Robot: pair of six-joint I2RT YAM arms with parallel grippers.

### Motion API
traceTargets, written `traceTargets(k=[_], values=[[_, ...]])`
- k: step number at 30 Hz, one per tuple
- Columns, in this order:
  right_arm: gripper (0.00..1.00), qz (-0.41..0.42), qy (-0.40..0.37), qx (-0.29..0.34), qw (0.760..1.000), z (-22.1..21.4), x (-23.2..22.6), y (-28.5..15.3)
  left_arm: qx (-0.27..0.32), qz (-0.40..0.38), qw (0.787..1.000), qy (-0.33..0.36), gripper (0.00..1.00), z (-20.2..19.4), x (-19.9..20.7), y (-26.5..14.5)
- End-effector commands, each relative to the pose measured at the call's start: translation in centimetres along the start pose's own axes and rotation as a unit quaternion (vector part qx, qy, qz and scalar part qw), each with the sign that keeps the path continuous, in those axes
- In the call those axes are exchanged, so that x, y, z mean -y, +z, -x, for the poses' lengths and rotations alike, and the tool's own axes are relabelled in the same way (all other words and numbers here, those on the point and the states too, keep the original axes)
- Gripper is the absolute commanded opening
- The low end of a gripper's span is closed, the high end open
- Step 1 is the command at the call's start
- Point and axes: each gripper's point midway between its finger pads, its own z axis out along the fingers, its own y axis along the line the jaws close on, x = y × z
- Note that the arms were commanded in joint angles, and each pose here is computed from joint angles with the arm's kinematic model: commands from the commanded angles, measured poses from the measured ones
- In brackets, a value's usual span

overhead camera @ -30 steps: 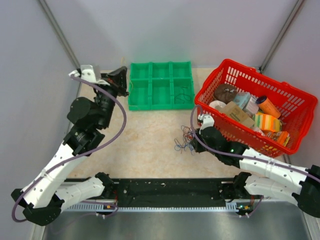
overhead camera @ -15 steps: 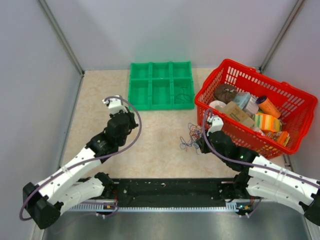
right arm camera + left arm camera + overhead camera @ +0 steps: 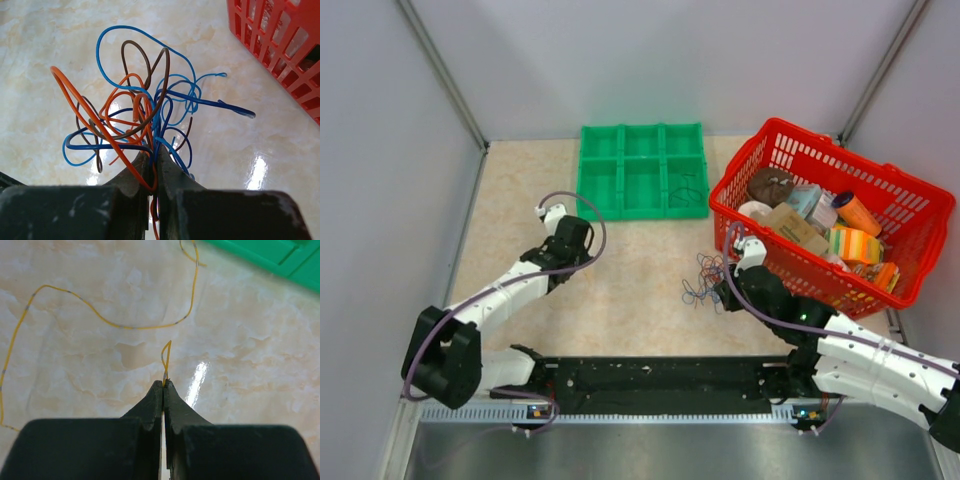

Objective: Untangle the cables

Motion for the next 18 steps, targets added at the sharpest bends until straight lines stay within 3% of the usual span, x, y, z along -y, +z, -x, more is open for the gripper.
traceTargets(k=[1,4,9,15,18], values=[[0.00,0.017,0.012,0.019,1.000,0.9,-0.8,-0.1,-0.004,-0.043,0.999,-0.014,0.00,2.0,2.9,0.9],[0.00,0.018,0.013,0.017,1.000,0.7,-0.8,0.0,-0.011,-0.037,0.999,-0.018,0.02,2.7,3.0,2.0],[0.00,0.029,0.016,0.009,0.999,0.0,-1.1,0.2,-0.006,-0.041,0.999,-0.021,0.17,3.7,3.0,2.8],[0.00,0.031,0.012,0.009,0.999,-0.1,-1.2,0.5,0.016,-0.063,0.998,-0.003,0.54,5.0,4.1,3.2],[0.00,0.038,0.010,0.008,0.999,0.1,-1.6,0.5,0.008,-0.073,0.997,0.006,0.68,5.1,4.7,3.3]])
